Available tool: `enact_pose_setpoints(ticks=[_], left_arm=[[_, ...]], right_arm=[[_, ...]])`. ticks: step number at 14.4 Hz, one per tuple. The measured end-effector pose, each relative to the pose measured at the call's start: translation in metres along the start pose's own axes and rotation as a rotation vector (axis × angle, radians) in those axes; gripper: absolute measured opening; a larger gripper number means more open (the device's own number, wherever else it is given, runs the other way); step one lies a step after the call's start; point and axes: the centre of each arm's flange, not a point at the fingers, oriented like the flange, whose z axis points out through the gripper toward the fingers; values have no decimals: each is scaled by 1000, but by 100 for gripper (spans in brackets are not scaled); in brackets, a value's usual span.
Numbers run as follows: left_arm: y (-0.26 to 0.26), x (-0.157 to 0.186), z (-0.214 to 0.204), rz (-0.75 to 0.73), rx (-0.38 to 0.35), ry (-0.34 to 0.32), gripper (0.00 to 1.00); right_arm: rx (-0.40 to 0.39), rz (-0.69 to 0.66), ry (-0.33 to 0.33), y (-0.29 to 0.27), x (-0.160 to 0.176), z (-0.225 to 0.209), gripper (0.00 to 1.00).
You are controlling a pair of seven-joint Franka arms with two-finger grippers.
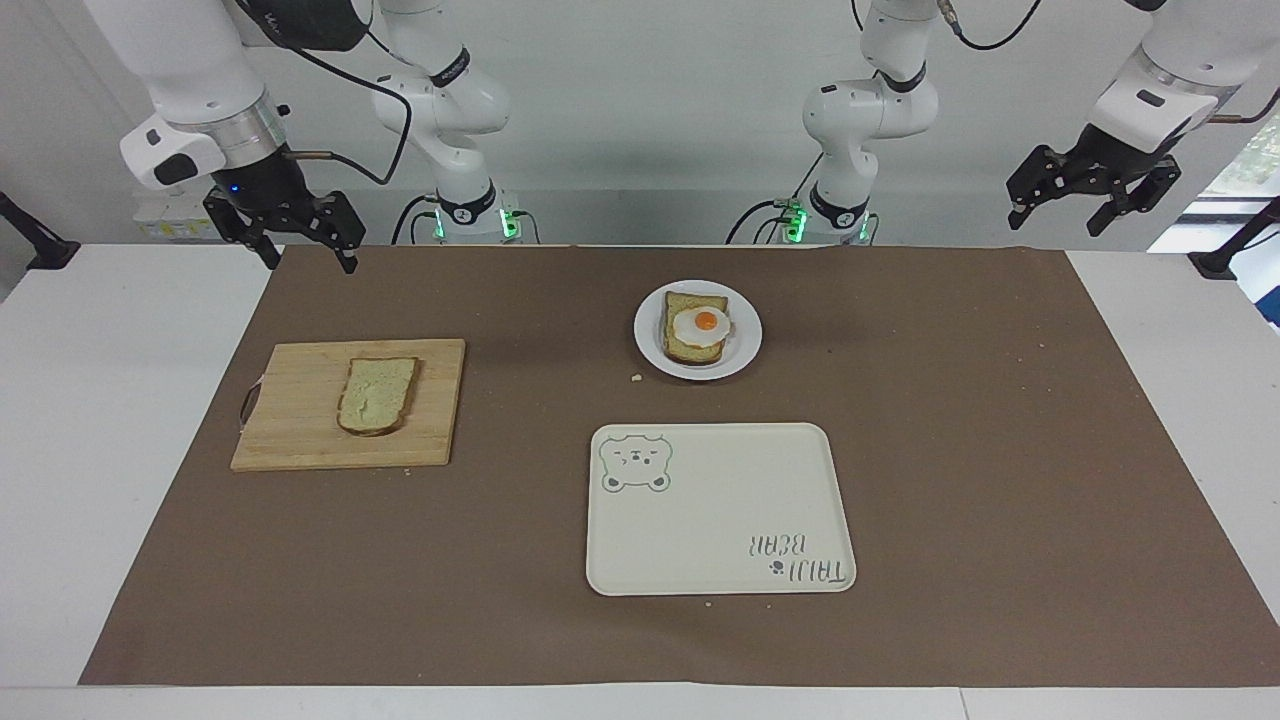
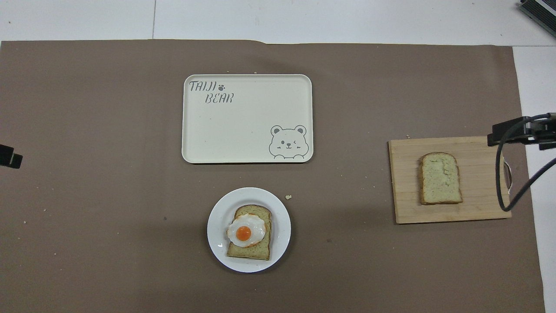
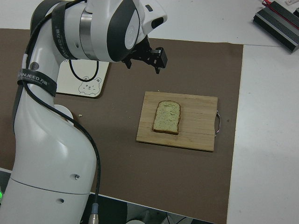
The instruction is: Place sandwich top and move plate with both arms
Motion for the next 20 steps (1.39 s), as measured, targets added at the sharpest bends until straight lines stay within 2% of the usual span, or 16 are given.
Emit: enact_pose_setpoints(ticks=[20], left_arm=[[0, 0, 0, 0, 0, 0, 100]], right_arm=[[1, 3, 0, 2, 1, 7, 100]])
